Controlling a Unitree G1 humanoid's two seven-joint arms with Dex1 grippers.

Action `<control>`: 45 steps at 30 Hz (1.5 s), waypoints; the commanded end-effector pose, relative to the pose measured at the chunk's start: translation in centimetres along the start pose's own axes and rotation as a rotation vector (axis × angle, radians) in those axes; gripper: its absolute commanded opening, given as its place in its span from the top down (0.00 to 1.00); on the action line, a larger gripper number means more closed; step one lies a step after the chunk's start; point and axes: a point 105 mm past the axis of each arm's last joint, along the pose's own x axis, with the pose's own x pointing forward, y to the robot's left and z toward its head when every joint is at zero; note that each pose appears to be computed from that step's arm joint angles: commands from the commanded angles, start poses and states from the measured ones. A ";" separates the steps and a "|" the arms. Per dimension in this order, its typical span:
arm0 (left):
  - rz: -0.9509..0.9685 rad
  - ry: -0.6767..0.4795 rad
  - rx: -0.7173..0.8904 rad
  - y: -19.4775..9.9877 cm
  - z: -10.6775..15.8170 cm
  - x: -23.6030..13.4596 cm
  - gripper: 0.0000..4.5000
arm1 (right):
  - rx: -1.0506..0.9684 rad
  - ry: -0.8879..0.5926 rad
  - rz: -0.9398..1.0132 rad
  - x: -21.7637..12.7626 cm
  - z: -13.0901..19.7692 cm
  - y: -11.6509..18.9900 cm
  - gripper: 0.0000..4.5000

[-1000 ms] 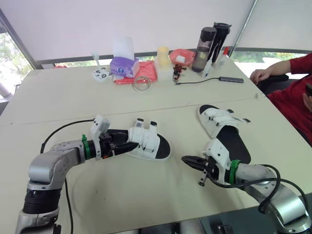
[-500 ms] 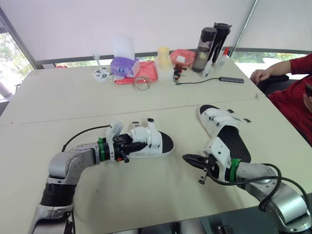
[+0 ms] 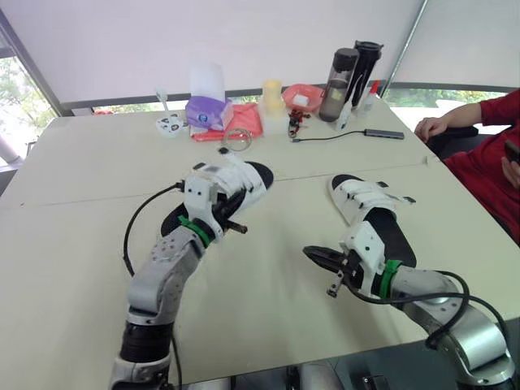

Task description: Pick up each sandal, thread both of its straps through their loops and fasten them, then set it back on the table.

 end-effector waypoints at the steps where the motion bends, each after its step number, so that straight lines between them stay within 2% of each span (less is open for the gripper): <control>1: 0.321 -0.103 -0.045 3.0 1.6 0.6 0.98 | -0.028 -0.045 -0.027 -0.1 1.0 -0.5 1.00; 3: 0.407 -0.107 -0.117 3.2 1.1 0.8 0.98 | -0.028 -0.043 -0.031 -0.2 0.8 -0.5 1.00; 7: 0.467 -0.083 -0.209 1.1 -0.2 2.3 0.98 | -0.023 -0.051 -0.028 0.1 0.8 -0.6 1.00; 11: 0.366 -0.077 -0.171 -2.0 -1.2 4.2 0.98 | -0.023 -0.064 -0.020 1.0 1.0 -0.9 1.00; 14: 0.354 -0.089 -0.176 -2.2 -1.3 5.0 0.98 | -0.031 -0.070 -0.019 1.2 1.1 -1.1 1.00; 21: 0.428 -0.028 -0.284 -0.5 -3.5 5.1 0.98 | -0.035 -0.079 -0.047 1.5 0.8 -1.6 1.00; 23: 0.435 -0.009 -0.307 -0.4 -4.1 5.1 0.80 | -0.034 -0.081 -0.050 1.6 0.7 -1.6 1.00; 24: 0.433 -0.003 -0.312 -0.4 -4.2 5.1 0.75 | -0.034 -0.081 -0.051 1.6 0.7 -1.6 1.00; 31: 0.368 0.018 -0.329 -0.4 -3.8 5.0 0.01 | -0.035 -0.084 -0.057 1.9 0.5 -1.7 1.00; 36: 0.210 0.084 -0.073 -0.6 -2.2 2.4 0.01 | -0.027 -0.083 -0.063 1.6 0.3 -1.8 1.00; 38: 0.083 0.117 -0.150 -1.8 -2.0 1.4 0.01 | -0.020 -0.083 -0.064 1.6 0.2 -1.8 1.00; 45: -0.088 0.251 -0.032 -1.9 -1.8 -3.6 0.01 | -0.003 -0.076 -0.076 1.3 -0.4 -2.0 1.00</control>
